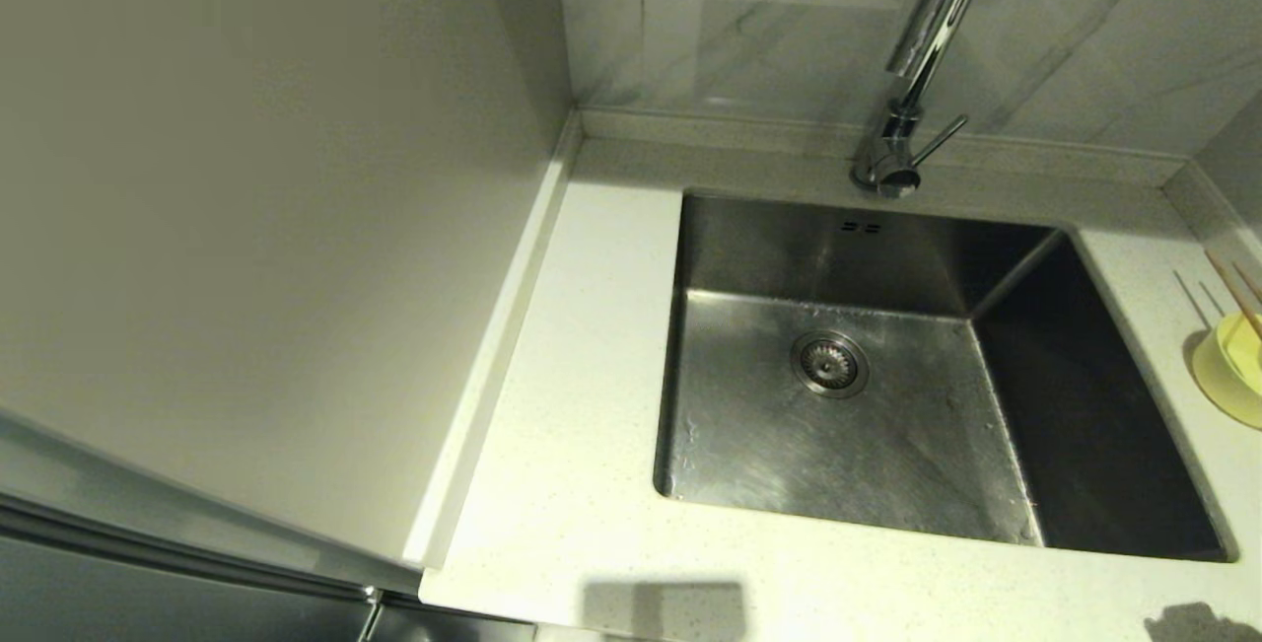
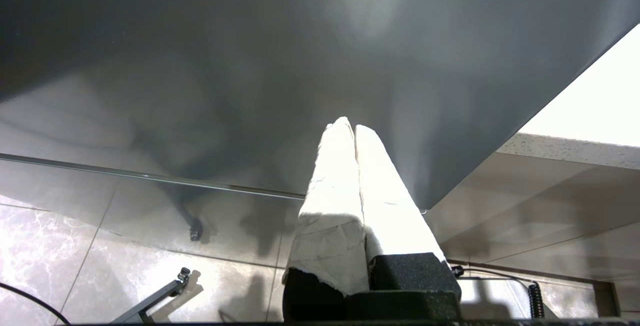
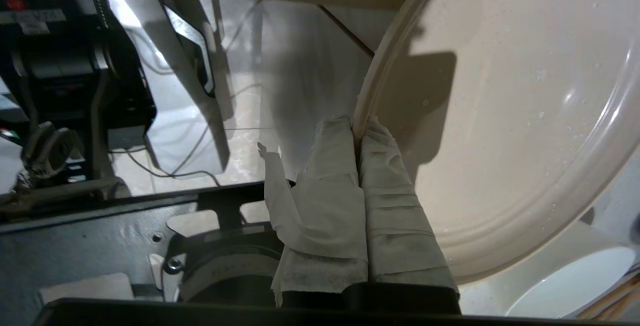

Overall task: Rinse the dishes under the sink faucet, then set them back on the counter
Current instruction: Turn on the faucet

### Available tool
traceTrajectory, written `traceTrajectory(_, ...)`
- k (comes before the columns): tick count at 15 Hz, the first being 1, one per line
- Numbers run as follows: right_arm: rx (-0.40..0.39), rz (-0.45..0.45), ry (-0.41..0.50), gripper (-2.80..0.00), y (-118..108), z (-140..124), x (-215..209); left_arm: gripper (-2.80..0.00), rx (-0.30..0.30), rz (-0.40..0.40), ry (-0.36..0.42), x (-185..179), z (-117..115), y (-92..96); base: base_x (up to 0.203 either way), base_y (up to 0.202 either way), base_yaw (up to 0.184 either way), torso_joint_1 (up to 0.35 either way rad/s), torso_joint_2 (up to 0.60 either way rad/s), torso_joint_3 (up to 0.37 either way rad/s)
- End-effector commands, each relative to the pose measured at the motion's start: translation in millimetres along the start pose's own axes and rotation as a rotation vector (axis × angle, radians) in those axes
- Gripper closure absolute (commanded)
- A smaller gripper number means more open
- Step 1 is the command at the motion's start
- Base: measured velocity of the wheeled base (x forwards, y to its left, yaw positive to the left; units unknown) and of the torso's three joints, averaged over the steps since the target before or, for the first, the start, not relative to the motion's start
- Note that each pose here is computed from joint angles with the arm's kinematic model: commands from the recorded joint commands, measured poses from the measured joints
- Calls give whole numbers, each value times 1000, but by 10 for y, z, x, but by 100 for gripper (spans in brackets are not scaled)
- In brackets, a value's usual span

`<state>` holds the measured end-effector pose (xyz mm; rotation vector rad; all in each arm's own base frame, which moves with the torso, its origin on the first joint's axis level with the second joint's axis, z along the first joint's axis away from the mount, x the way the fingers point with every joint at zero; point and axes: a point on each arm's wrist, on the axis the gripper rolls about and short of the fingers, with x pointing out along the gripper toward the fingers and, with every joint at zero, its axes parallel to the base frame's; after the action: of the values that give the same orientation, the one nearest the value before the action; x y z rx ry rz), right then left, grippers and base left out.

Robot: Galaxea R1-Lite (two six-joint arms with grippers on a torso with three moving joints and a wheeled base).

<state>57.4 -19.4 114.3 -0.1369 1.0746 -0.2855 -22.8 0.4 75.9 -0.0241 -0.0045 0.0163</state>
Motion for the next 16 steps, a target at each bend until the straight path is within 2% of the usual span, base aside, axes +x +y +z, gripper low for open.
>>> traceTrajectory(1,-7,-12,-45,0,8,-87,-55,0,-1,0,-2,-1,0,0,0,0,0,0,0,0)
traceTrajectory(3,-34,-10,-50,0,18,-160,-90,0,-1,0,-2,-1,0,0,0,0,0,0,0,0)
traceTrajectory(7,-137,10,-12,0,25,-139,-45,0,-1,0,-2,-1,0,0,0,0,0,0,0,0)
traceTrajectory(10,-163,40,22,0,27,-42,26,0,-1,0,-2,-1,0,0,0,0,0,0,0,0)
traceTrajectory(13,-174,39,-17,0,29,104,106,0,-1,0,-2,-1,0,0,0,0,0,0,0,0)
traceTrajectory(14,-175,35,-35,-280,27,157,131,0,-1,0,-2,-1,0,0,0,0,0,0,0,0)
traceTrajectory(16,-183,31,-80,-280,31,252,159,0,-1,0,-2,-1,0,0,0,0,0,0,0,0)
